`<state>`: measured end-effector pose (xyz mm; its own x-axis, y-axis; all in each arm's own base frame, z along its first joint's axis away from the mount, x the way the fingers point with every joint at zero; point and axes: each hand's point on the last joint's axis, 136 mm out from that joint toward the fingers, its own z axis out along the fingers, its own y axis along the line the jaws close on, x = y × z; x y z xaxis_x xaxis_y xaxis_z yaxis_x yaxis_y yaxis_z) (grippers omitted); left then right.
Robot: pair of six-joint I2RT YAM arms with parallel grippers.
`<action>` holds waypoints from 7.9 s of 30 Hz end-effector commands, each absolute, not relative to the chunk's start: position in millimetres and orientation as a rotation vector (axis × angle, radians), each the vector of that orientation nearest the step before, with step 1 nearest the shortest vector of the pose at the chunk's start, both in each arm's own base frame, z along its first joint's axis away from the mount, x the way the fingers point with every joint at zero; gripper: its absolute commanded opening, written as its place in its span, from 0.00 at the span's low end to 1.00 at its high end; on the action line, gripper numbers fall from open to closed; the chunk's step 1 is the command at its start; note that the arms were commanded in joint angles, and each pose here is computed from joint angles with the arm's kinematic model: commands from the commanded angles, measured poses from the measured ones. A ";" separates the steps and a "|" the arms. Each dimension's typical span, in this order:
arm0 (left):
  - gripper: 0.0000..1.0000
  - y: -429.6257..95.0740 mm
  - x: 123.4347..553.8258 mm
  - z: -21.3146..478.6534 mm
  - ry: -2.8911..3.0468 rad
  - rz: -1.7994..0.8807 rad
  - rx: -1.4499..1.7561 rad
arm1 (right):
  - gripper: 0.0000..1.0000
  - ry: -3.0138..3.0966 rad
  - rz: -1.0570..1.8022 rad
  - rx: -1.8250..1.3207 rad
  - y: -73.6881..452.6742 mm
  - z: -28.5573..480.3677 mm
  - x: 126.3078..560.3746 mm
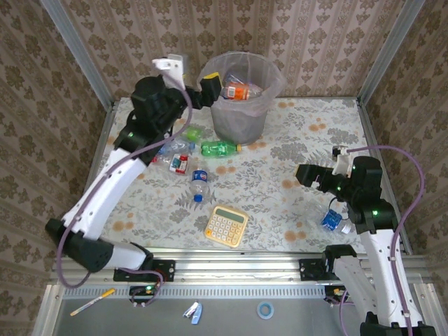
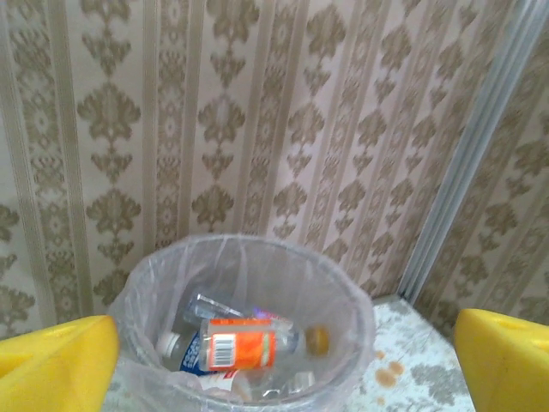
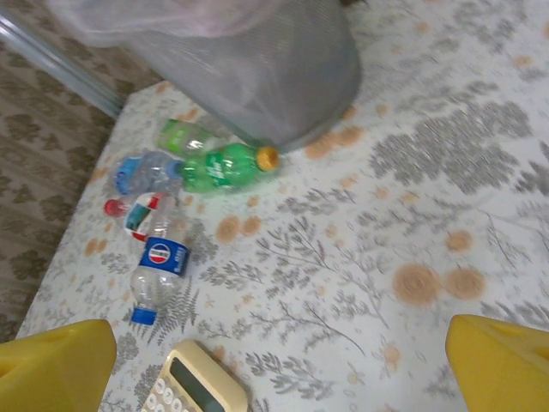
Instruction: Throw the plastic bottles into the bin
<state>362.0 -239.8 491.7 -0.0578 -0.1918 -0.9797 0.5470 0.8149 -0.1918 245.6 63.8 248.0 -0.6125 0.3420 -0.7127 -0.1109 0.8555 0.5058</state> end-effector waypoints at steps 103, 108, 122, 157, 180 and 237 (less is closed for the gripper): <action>1.00 -176.7 271.5 354.4 1.659 -0.495 0.435 | 1.00 2.544 0.772 1.522 -4.3 52.8 193.6; 1.00 -176.4 272.0 355.8 1.656 -0.507 0.434 | 1.00 2.524 0.730 1.503 -5.1 72.0 186.7; 1.00 -172.8 270.0 357.9 1.648 -0.514 0.419 | 1.00 2.486 0.621 1.208 -21.6 133.0 206.6; 1.00 -152.9 274.0 351.2 1.686 -0.512 0.350 | 1.00 2.899 -0.450 -0.759 -41.9 98.3 243.9; 1.00 -142.7 284.2 340.0 1.706 -0.532 0.294 | 0.99 3.060 -0.556 -0.821 -63.5 35.4 252.6; 1.00 -125.0 247.2 346.9 1.706 -0.467 0.382 | 0.29 2.196 0.255 -0.532 140.4 246.5 362.2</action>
<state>250.5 -128.1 354.5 -0.1805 -0.0299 -0.9831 0.4979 0.8593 -0.1176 359.8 121.3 201.5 -0.6586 -0.3646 -0.6583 -0.4330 0.8991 -0.0648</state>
